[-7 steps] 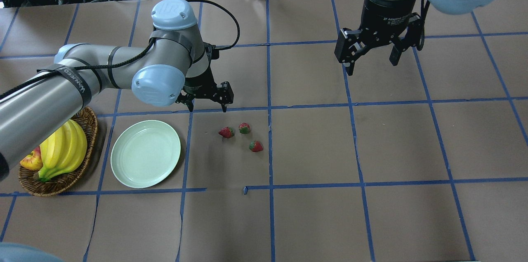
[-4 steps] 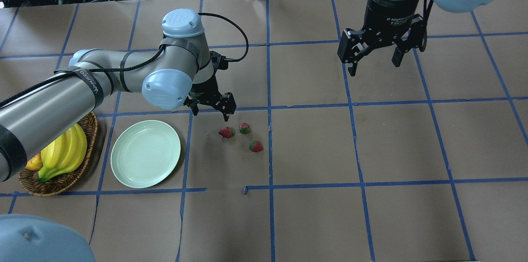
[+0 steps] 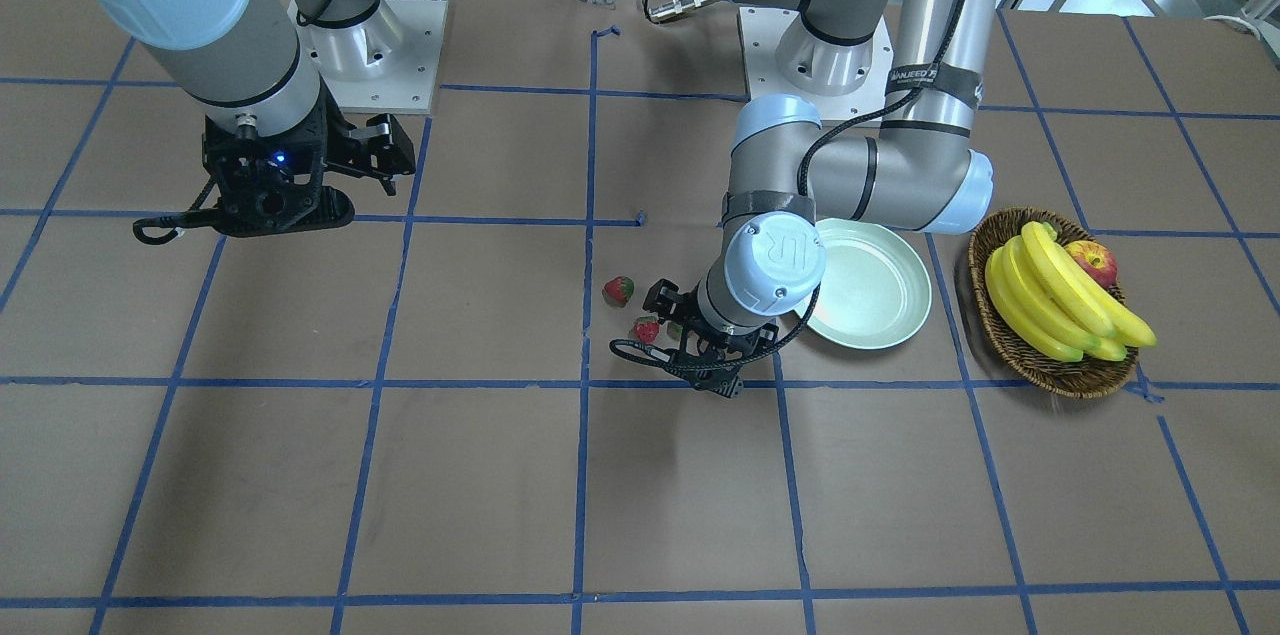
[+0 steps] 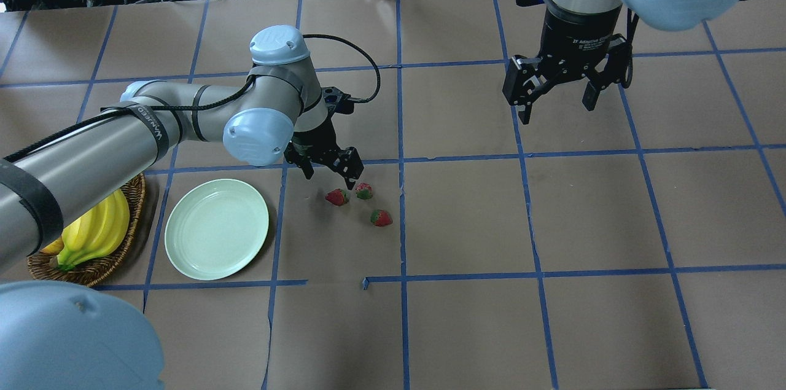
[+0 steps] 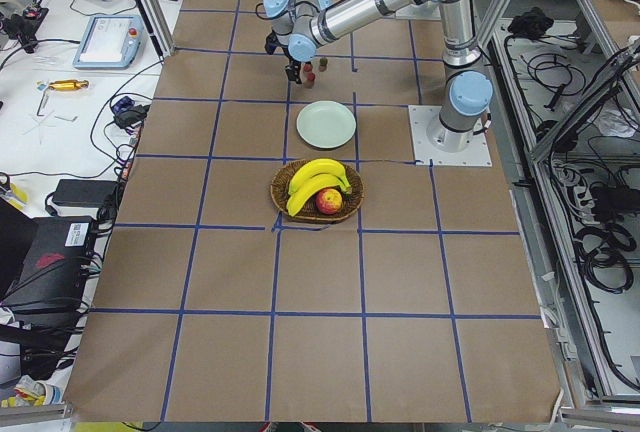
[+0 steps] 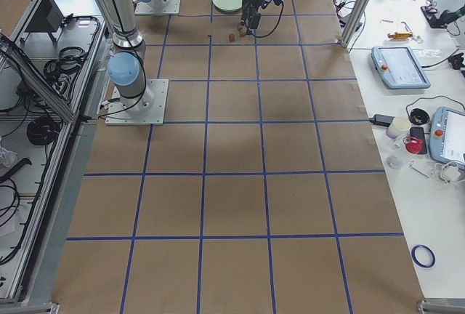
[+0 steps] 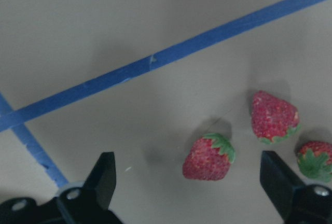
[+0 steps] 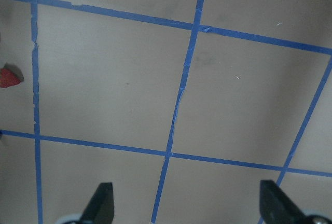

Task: Collect all strawberries into plate
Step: 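Lower the left gripper over the grouped strawberries, then close the left gripper on a strawberry and lift it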

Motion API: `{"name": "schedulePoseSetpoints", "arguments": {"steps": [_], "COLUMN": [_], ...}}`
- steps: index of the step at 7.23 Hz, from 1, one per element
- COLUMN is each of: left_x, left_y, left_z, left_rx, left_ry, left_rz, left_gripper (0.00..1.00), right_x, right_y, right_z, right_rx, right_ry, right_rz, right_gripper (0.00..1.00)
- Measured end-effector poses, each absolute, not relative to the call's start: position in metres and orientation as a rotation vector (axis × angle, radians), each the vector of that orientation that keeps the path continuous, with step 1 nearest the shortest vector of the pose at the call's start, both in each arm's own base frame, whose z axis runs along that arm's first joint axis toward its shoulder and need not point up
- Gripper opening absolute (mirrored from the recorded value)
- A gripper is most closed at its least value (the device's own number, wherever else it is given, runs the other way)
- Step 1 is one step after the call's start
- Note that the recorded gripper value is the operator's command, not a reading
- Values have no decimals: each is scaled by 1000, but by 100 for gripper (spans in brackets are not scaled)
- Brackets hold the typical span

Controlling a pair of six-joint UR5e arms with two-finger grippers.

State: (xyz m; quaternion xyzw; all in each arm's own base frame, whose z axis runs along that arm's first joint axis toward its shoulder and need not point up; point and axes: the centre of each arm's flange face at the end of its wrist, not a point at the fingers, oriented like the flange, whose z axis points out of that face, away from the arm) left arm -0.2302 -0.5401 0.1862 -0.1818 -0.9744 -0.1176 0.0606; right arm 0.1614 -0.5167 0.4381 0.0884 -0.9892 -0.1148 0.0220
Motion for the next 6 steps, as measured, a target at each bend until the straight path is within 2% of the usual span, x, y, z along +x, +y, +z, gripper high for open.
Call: {"name": "schedulePoseSetpoints", "arguments": {"steps": [1, 3, 6], "left_x": [-232, -236, -243], "left_y": [-539, -535, -529], "left_z": [182, 178, 175], "left_rx": [-561, -584, -616], "left_ry": [-2941, -2939, -2936], "left_rz": [-366, -388, -405], "left_gripper": [86, 85, 71], "right_x": [162, 162, 161], "right_y": [-517, -516, -517], "right_z": [437, 431, 426], "right_rx": [275, 276, 286], "right_ry": [-3066, -3067, -3061], "right_rz": [-357, -369, -380], "right_gripper": [100, 100, 100]}}
